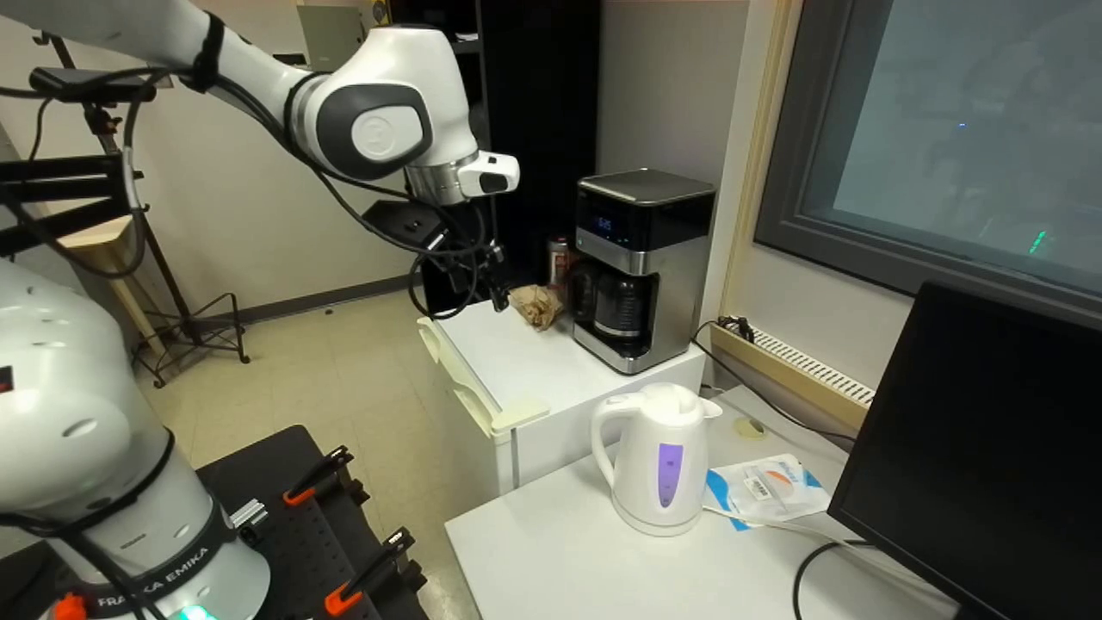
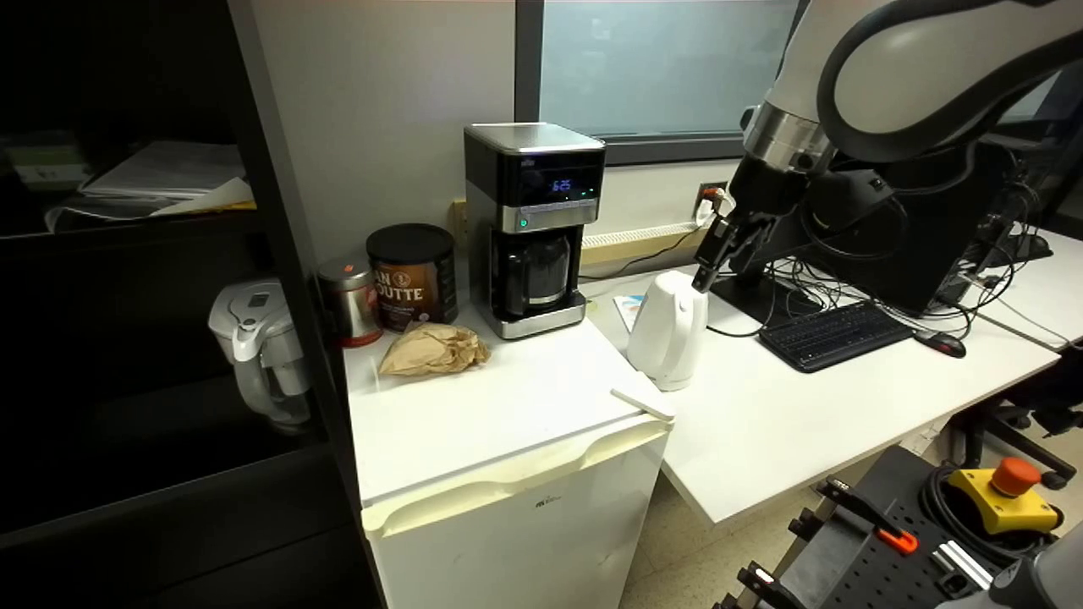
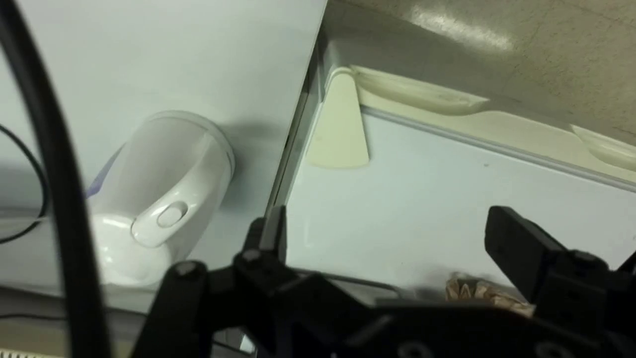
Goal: Press a button on the coffee maker
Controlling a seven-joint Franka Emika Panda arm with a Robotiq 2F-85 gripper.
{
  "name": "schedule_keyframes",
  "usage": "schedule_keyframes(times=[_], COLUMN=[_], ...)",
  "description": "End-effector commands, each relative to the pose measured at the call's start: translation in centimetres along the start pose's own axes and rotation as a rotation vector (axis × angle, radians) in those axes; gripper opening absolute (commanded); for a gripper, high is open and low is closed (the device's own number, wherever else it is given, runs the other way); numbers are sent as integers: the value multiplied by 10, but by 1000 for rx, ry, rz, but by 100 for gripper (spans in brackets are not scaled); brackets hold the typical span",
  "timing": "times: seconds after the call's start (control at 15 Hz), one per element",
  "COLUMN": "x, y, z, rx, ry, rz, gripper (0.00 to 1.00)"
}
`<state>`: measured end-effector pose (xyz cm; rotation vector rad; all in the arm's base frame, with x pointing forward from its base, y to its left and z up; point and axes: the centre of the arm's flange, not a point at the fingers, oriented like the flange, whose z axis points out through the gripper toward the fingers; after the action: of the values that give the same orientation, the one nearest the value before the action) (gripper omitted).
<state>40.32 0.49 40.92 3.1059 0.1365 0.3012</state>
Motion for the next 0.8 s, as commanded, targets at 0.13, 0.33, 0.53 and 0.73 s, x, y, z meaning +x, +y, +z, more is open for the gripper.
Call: schedule_keyframes(times=[0.13,0.33,0.53,0.73], x=[9,18,26,32], y=[-19,-26,-29,-30], z=[-9,-7,-7,2], rx=[-206,-296,-398,-476], ry=[210,305,392,433], rz=[-67,-89,-102,-107], gripper=[100,75,58,34])
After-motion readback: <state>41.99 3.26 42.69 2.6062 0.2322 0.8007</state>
